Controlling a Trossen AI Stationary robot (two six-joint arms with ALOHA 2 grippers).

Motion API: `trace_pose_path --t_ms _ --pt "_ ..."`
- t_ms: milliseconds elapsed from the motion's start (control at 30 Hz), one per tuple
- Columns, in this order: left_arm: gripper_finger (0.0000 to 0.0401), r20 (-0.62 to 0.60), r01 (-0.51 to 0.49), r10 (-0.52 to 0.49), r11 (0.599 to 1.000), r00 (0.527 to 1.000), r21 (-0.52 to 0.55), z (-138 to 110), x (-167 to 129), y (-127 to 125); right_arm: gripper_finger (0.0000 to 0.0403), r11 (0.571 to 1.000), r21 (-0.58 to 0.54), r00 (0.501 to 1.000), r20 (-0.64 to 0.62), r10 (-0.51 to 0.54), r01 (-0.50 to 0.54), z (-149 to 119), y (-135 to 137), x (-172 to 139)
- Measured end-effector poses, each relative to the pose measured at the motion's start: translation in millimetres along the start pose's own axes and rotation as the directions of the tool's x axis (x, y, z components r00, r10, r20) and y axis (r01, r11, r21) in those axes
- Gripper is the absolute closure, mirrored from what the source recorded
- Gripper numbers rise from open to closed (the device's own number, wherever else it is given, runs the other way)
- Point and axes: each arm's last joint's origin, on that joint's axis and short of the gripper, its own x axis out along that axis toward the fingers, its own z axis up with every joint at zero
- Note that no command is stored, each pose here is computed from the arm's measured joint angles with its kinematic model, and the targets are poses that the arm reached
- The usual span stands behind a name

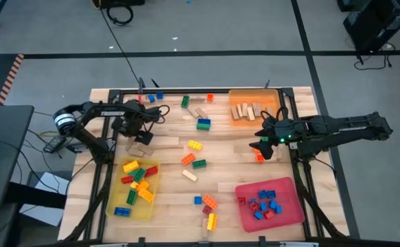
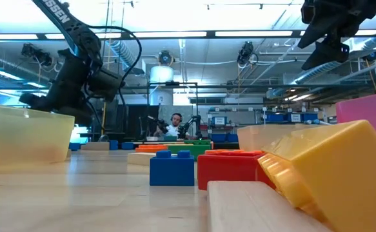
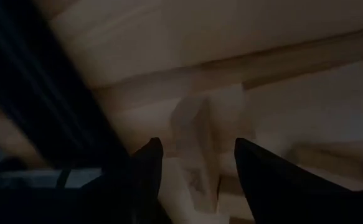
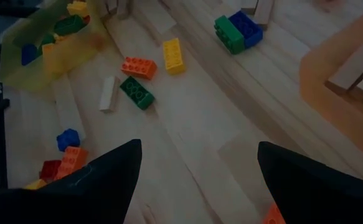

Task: Sort blocks by size
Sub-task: Put the brown block into the orange bin

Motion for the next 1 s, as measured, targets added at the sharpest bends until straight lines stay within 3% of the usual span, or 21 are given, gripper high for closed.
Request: trace_pose_path --t_ms 200,467,600,833,933,1000 --pt "0.0227 -0.02 0.095 -0.096 0.995 0.995 -0.034 2.6 17.1 1.6 0.0069 1.0 -0.011 1.0 0.0 0.0 0.0 0.0 0.0 0.0" --pt "0.0339 -0.023 0.092 -0.093 0.995 0.995 -0.04 1.2 20.6 2.6 0.0069 0.999 -0.039 1.0 0.012 0.009 -0.009 1.1 0.9 -0.1" --pt "0.0341 0.006 0.086 -0.085 0.996 0.996 -0.038 5.6 14.6 1.2 0.0069 0.999 -0.037 0.999 0.031 0.024 -0.022 3.0 2.3 -0.1" --pt "0.0341 0.164 0.153 -0.153 0.988 0.975 0.008 28.6 -24.4 -7.2 0.0069 0.998 0.047 0.994 0.096 -0.045 0.041 6.5 -0.4 0.0" --pt "0.0341 0.278 0.228 -0.235 0.972 0.931 0.059 43.7 -57.4 -12.4 0.0079 0.994 0.087 0.991 0.115 -0.07 0.06 11.5 -5.1 1.8" --pt "0.0341 0.361 0.301 -0.321 0.947 0.876 0.113 53.6 -85.3 -16.3 0.009 0.993 0.108 0.99 0.124 -0.061 0.048 17.2 -7.9 4.9"
